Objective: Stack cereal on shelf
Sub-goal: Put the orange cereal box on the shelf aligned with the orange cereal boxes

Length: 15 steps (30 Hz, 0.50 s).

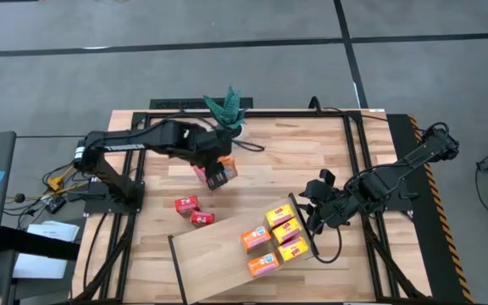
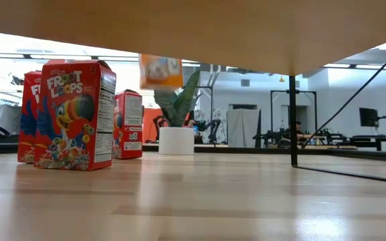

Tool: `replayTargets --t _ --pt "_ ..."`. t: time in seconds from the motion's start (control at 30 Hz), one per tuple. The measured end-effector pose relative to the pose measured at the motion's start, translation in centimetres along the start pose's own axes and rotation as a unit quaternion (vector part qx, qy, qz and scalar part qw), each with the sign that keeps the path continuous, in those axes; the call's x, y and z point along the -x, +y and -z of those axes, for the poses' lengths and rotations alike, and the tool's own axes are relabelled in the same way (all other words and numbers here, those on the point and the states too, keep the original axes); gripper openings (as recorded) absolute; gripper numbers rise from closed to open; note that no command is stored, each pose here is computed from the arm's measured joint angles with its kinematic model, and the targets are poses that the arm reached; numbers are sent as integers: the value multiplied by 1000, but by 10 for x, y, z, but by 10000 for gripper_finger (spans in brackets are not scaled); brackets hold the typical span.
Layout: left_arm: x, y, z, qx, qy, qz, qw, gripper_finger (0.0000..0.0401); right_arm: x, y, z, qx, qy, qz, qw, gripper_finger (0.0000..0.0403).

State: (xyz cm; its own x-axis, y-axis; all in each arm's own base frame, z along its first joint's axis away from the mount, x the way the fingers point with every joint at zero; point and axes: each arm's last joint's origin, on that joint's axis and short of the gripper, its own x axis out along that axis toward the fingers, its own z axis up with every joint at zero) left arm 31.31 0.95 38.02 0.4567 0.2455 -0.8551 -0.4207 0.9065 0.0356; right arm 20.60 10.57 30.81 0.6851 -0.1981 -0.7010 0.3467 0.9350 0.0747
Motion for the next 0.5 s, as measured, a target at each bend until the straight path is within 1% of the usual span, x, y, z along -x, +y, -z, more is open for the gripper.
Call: replayTargets --t 0.1,0.27,0.37,0.5 --pt "19 -19 2 4 -21 28 999 148 0 0 0 0 0 0 1000 179" --pt "41 -51 11 13 -45 77 996 148 0 0 0 1 0 0 1000 176" --pt "48 -68 16 19 -60 105 992 148 0 0 0 1 0 0 1000 179" --pt "53 -85 19 27 -80 127 988 148 0 0 0 1 0 0 1000 183"
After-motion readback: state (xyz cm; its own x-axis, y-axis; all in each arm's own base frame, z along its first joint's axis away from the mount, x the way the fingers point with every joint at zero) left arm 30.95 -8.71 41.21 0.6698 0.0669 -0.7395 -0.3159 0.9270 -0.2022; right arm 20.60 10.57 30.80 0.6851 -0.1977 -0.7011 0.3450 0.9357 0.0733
